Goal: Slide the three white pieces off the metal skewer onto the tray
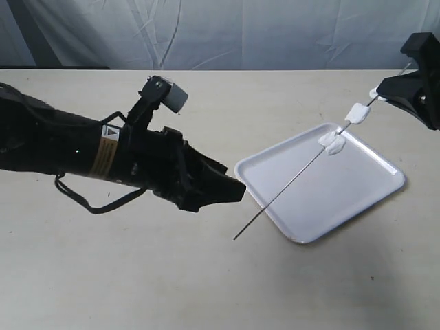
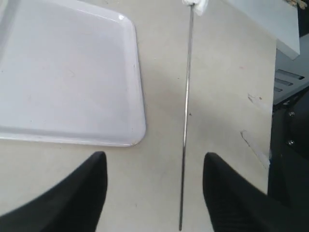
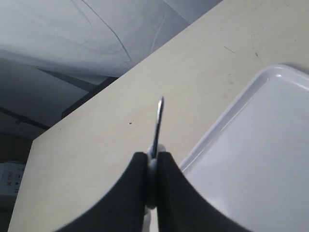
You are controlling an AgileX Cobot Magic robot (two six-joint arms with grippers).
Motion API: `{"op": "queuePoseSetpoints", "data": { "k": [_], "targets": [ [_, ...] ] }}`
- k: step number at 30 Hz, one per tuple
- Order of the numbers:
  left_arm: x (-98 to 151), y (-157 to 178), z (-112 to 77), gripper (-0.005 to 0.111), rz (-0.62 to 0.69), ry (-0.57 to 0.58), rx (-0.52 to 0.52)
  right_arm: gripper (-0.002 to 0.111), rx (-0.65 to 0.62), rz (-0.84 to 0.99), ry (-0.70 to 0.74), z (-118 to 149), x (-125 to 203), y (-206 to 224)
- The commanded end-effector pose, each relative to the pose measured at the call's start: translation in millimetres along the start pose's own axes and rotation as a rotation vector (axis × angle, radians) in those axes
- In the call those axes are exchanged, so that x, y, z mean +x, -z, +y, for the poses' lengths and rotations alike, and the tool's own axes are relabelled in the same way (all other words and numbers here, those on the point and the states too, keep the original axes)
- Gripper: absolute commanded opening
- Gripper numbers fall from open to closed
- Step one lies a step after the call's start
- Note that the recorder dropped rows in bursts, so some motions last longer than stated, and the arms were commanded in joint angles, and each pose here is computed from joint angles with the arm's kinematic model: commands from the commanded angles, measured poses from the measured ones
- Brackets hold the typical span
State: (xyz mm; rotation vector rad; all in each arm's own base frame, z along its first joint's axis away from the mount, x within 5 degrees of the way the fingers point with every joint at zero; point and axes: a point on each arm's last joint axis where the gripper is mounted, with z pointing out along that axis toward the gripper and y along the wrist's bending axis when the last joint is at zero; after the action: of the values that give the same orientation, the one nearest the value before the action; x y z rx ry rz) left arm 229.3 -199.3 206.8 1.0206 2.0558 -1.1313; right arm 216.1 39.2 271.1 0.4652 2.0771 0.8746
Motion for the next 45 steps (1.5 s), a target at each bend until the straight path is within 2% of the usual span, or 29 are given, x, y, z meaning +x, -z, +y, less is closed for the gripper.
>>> {"op": "queuePoseSetpoints", "data": {
  "k": [1,5,7,16,21,23,24,25,26,27,32,45],
  "targets": [
    [-5,-30,2.0,0.057,0.088,-0.014,0.038,-0.001,-0.016,0.016,0.028,2,1,0],
    [-23,-53,-8.8,0.057,0.11,-0.059,0.067,-0.001,-0.019,0.02,0.052,2,1,0],
    [-32,-60,-12.0,0.057,0.117,-0.081,0.043,-0.001,-0.021,0.021,0.052,2,1,0],
    [-31,-85,9.9,0.057,0.139,-0.016,0.002,-0.001,-0.036,0.038,0.062,3,3,0],
    [-31,-85,9.9,0.054,0.139,-0.017,0.002,-0.001,-0.039,0.038,0.065,4,3,0],
    [-31,-85,8.7,0.045,0.142,-0.016,0.015,-0.001,-0.04,0.039,0.065,4,3,0],
    [-30,-85,8.2,0.031,0.143,-0.016,0.02,-0.001,-0.041,0.041,0.065,4,3,0],
    [-30,-85,8.2,0.023,0.143,-0.016,0.02,-0.001,-0.043,0.043,0.065,4,3,0],
    [-30,-84,7.5,0.006,0.144,-0.015,0.028,-0.001,-0.043,0.043,0.065,4,3,0],
    [-30,-84,6.4,0.0,0.146,-0.018,0.04,-0.001,-0.043,0.043,0.065,4,3,0],
    [-29,-84,-0.5,0.0,0.161,-0.013,0.117,-0.001,-0.045,0.045,0.065,4,3,0],
    [-29,-84,0.7,0.0,0.158,-0.014,0.103,-0.001,-0.044,0.044,0.065,4,3,0]
  ]
}}
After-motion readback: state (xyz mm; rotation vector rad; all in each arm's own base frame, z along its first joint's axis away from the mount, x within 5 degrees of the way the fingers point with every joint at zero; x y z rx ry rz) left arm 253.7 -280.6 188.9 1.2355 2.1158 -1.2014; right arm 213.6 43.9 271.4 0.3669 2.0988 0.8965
